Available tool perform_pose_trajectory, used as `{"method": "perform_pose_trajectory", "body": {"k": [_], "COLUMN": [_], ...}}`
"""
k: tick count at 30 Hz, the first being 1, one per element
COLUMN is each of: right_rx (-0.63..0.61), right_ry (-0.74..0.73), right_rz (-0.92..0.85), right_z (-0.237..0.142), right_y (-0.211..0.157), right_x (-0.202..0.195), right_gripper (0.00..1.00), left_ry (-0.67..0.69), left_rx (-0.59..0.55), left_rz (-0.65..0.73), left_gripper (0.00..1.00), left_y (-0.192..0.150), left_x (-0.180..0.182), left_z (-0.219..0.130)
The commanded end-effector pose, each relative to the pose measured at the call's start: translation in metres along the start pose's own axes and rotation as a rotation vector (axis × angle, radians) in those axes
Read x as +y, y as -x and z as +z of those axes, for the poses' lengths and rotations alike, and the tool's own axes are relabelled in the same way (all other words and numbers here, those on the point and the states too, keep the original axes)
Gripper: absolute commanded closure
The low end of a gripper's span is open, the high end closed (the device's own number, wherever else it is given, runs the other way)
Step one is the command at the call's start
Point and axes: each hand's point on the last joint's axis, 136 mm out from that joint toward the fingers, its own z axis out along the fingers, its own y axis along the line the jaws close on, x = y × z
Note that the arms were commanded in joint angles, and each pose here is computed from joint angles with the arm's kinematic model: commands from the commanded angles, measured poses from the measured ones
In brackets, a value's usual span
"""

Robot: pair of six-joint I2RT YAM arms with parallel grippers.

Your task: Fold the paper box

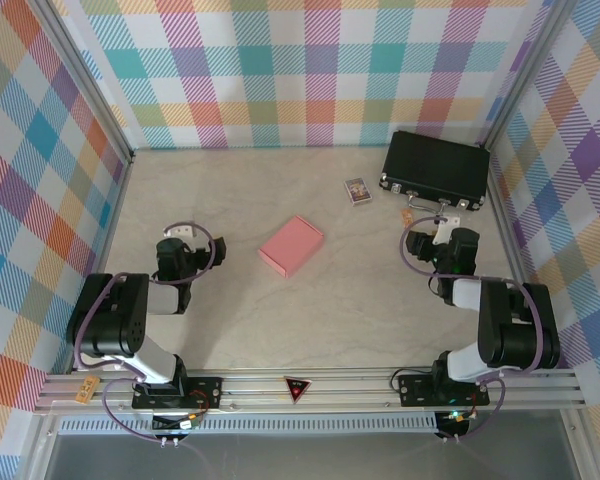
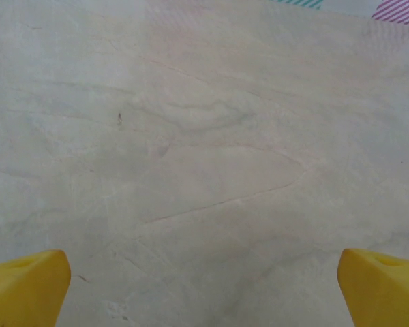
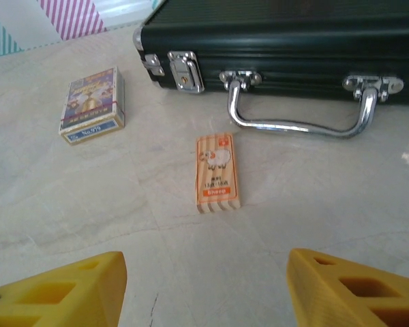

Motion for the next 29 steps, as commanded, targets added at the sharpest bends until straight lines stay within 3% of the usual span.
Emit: {"method": "perform_pose_trajectory", "body": {"k": [1,4,6,29], "right_rx": [-0.065,-0.052,-0.05,-0.05], "right_ry": [0.023,-0.017,-0.034,-0.036], "right_rz": [-0.091,-0.107,-0.102,-0.101], "right_z": [0.0063,0.0109,0.0131,0.0125], "right_y": [0.0057,0.0062,0.0055,0.0057], "right_x": [0.0118,0.011,0.0083,0.0078], "right_gripper": [0.36,0.32,0.0,0.01], "left_ry": [-0.011,0.03,0.039,0.003], "left_rx": [-0.087,-0.068,-0.067,-0.053], "left_rz": [0.019,0.036,0.04,0.064], "left_gripper": [0.0,0.0,0.0,0.0], "left_y": [0.0223,0.0214,0.0215,0.0198], "left_x": [-0.0004,0.0004,0.0004,-0.0071], "left_z": [0.0014,0.005,0.0053,0.0076]}}
